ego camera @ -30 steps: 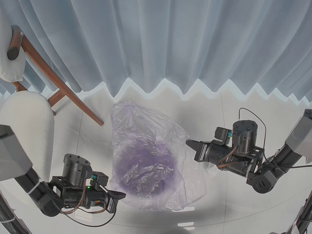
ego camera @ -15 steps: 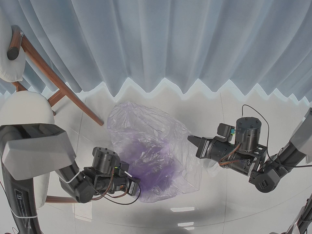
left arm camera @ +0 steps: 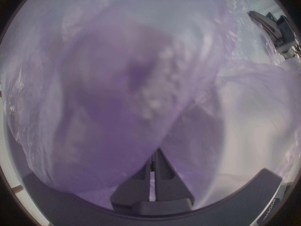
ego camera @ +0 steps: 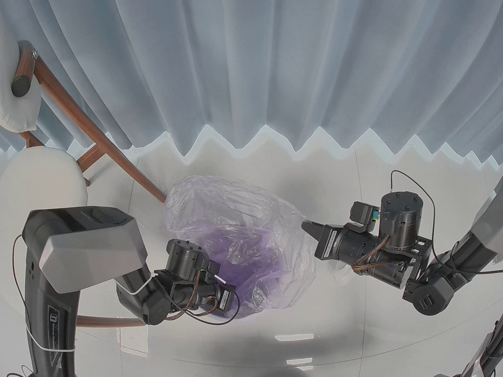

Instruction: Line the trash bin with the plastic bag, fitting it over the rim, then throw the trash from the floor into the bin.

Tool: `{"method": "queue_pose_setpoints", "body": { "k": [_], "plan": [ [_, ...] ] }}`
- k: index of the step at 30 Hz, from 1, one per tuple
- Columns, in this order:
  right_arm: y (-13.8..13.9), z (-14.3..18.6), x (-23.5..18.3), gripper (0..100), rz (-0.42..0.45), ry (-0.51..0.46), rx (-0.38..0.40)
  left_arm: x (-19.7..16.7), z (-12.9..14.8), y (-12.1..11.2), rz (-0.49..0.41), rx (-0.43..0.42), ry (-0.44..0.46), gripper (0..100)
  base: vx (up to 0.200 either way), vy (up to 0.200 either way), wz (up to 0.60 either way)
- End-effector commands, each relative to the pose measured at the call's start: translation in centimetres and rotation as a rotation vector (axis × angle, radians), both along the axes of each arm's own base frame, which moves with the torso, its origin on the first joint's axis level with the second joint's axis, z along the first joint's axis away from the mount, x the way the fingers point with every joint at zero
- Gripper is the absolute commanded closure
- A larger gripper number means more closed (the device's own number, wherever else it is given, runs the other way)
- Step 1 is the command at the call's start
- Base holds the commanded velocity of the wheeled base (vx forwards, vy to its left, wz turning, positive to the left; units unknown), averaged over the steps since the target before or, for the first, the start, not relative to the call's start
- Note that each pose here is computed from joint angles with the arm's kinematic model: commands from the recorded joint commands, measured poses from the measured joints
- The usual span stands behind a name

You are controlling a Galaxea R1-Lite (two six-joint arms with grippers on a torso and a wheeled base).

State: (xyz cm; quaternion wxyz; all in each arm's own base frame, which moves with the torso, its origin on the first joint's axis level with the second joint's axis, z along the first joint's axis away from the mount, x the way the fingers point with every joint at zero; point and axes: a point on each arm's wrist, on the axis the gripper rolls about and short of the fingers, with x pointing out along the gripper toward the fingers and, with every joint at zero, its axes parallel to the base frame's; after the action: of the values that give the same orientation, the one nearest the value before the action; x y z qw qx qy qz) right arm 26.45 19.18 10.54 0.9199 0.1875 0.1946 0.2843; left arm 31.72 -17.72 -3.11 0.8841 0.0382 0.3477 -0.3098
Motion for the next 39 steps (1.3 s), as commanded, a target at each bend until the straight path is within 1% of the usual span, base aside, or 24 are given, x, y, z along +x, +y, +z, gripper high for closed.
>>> {"method": "queue_pose_setpoints", "body": {
  "k": [1, 2, 3, 4, 5, 6, 11, 14, 15, 16, 18, 20, 21, 22, 24, 25, 26, 27, 28, 30, 33, 36, 38, 39],
  "plan": [
    [0.0, -0.1, 0.0, 100, 0.001, 0.003, -0.002, -3.1, 3.3, 1.3, -0.012, -0.007, -0.014, 100, 0.000, 0.000, 0.00],
    [0.0, -0.1, 0.0, 100, -0.001, 0.004, -0.003, -3.8, 4.1, 1.8, -0.011, -0.010, -0.020, 100, 0.000, 0.000, 0.00],
    [0.0, -0.1, 0.0, 100, -0.001, 0.004, -0.003, -3.8, 4.1, 1.8, -0.011, -0.010, -0.020, 100, 0.000, 0.000, 0.00],
    [0.0, -0.3, 0.0, 100, -0.001, 0.009, -0.007, -5.3, 5.1, 2.8, -0.002, -0.009, -0.018, 100, 0.000, 0.000, 0.00],
    [0.0, -0.3, 0.0, 100, -0.001, 0.009, -0.007, -5.3, 5.1, 2.8, -0.002, -0.009, -0.018, 100, 0.000, 0.000, 0.00],
    [0.1, -0.5, 0.0, 100, 0.001, 0.013, -0.010, -6.4, 6.1, 3.6, 0.003, -0.014, -0.024, 100, 0.000, 0.000, 0.00],
    [0.2, -0.6, -0.1, 100, 0.007, 0.017, -0.013, -8.6, 8.6, 4.4, 0.006, -0.054, -0.066, 100, 0.000, 0.000, 0.00],
    [0.2, -0.7, -0.1, 100, 0.005, 0.019, -0.014, -9.8, 9.3, 4.8, 0.002, -0.065, -0.073, 100, 0.000, 0.000, 0.00],
    [0.2, -0.7, -0.1, 100, 0.005, 0.020, -0.015, -9.8, 9.5, 4.8, 0.003, -0.070, -0.078, 0, 0.000, 0.000, 0.00],
    [0.1, -0.7, -0.1, 100, 0.005, 0.020, -0.015, -9.7, 9.9, 4.7, 0.009, -0.089, -0.085, 0, 0.000, 0.000, 0.00],
    [0.1, -0.8, -0.2, 100, 0.007, 0.022, -0.017, -9.0, 11.1, 3.9, 0.056, -0.184, -0.076, 0, 0.000, 0.000, 0.00],
    [0.1, -0.8, -0.2, 100, 0.005, 0.022, -0.017, -8.3, 12.8, 2.5, 0.131, -0.325, -0.032, 0, 0.000, 0.000, 0.00],
    [0.1, -0.8, -0.2, 100, 0.005, 0.024, -0.018, -8.0, 13.4, 1.7, 0.187, -0.382, 0.007, 0, 0.000, 0.000, 0.00],
    [0.1, -0.8, -0.2, 100, 0.005, 0.024, -0.018, -7.7, 13.8, 1.2, 0.244, -0.413, 0.039, 0, 0.000, 0.000, 0.00],
    [0.1, -0.8, -0.2, 100, 0.005, 0.024, -0.018, -7.3, 14.6, 0.2, 0.361, -0.448, 0.130, 0, 0.000, 0.000, 0.00],
    [0.1, -0.8, -0.2, 100, 0.005, 0.024, -0.018, -7.1, 14.9, 0.0, 0.398, -0.459, 0.165, 0, 0.000, 0.000, 0.00],
    [0.1, -0.8, -0.2, 100, 0.005, 0.024, -0.018, -7.1, 14.9, 0.0, 0.398, -0.459, 0.165, 0, 0.000, 0.000, 0.00],
    [0.1, -0.8, -0.2, 100, 0.007, 0.024, -0.018, -6.6, 15.4, -0.4, 0.450, -0.485, 0.205, 0, 0.000, 0.000, 0.00],
    [0.1, -0.8, -0.2, 100, 0.005, 0.025, -0.019, -5.8, 16.6, -0.9, 0.512, -0.535, 0.231, 0, 0.000, 0.000, 0.00],
    [0.1, -0.8, -0.2, 100, 0.005, 0.026, -0.017, -4.5, 17.6, -1.3, 0.605, -0.593, 0.256, 0, 0.000, 0.000, 0.00],
    [0.0, -1.0, -0.3, 100, 0.004, 0.031, -0.025, -2.2, 17.8, -2.1, 0.749, -0.620, 0.316, 0, 0.000, 0.000, 0.00],
    [-0.1, -1.6, -0.6, 100, 0.006, 0.049, -0.040, -1.1, 18.5, -2.6, 0.858, -0.678, 0.405, 0, 0.000, 0.000, 0.00],
    [-0.1, -1.7, -0.5, 100, 0.006, 0.051, -0.042, -0.6, 18.1, -3.0, 0.940, -0.685, 0.481, 0, 0.000, 0.000, 0.00],
    [-0.1, -1.7, -0.5, 100, 0.006, 0.049, -0.040, -0.5, 18.1, -3.1, 0.963, -0.685, 0.500, 0, 0.000, 0.000, 0.00]
  ]
}}
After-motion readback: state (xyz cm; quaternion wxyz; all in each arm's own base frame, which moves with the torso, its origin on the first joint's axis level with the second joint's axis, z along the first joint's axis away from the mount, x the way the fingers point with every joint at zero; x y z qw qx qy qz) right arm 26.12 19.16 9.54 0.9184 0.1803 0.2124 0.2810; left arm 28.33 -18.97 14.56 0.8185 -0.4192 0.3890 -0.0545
